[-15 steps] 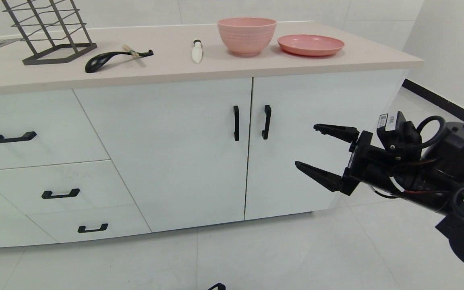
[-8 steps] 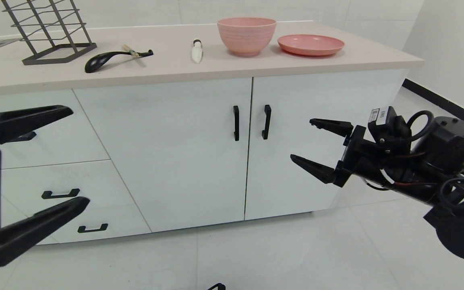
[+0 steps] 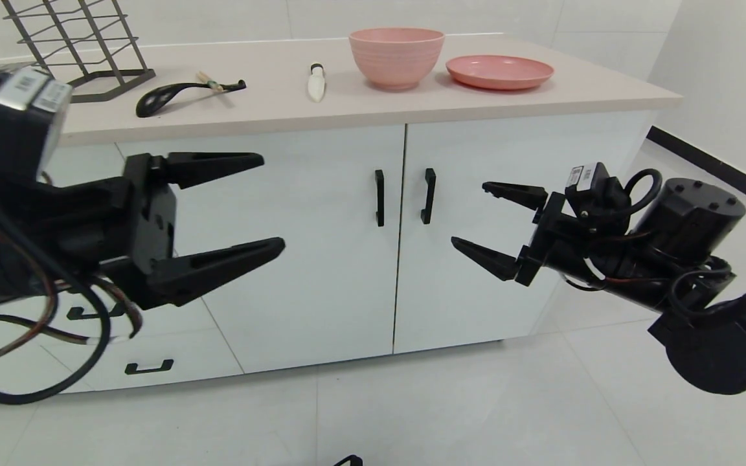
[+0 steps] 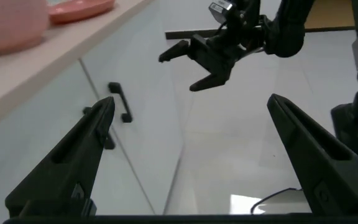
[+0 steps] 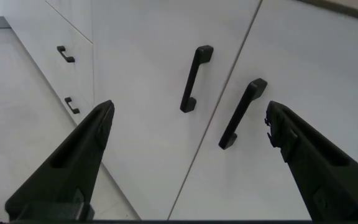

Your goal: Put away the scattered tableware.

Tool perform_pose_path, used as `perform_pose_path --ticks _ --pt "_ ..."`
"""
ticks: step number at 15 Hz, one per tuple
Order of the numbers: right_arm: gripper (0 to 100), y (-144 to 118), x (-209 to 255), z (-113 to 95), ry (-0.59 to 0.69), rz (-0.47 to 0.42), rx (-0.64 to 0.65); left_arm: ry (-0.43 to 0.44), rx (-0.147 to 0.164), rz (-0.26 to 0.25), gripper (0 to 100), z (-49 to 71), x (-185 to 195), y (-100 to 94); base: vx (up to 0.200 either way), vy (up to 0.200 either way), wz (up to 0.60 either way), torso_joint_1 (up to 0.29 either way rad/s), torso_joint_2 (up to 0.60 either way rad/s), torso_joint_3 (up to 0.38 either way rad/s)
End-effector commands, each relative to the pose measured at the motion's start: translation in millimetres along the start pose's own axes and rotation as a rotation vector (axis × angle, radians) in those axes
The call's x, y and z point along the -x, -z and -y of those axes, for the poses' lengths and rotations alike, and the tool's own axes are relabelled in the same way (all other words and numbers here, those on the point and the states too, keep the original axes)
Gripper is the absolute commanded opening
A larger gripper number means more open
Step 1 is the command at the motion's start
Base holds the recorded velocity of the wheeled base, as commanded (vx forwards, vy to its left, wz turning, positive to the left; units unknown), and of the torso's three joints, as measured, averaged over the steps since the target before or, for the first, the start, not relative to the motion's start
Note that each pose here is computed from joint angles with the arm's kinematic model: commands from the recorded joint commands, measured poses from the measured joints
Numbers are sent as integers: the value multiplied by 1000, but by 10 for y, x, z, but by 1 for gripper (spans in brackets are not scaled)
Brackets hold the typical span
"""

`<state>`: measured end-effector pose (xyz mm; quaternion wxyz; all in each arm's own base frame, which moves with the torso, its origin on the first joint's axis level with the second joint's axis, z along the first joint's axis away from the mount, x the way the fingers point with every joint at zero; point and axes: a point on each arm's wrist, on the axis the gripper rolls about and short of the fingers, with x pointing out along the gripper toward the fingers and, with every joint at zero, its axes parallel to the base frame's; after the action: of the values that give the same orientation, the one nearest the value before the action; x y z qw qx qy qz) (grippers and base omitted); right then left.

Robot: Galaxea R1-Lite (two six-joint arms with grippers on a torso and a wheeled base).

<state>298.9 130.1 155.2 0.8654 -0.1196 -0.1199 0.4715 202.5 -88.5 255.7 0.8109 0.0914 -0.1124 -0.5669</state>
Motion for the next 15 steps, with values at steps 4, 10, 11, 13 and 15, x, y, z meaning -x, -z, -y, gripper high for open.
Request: perform_pose_path --ticks 4,10,11,13,15 --pt "100 321 -224 31 -22 -38 -35 86 123 -85 100 -37 -473 494 0 0 0 0 0 0" --pt "100 626 -515 223 -41 -20 -35 112 67 -54 100 -345 -870 699 0 0 0 0 0 0" --pt "100 668 -560 287 -31 -12 -26 157 64 -38 100 -323 -946 698 0 0 0 0 0 0" --pt "100 750 -635 388 -27 4 -13 201 71 -31 100 -297 -1046 744 0 0 0 0 0 0" --pt "100 789 -700 428 -69 31 -3 199 81 -40 100 -332 -1101 821 0 0 0 0 0 0"
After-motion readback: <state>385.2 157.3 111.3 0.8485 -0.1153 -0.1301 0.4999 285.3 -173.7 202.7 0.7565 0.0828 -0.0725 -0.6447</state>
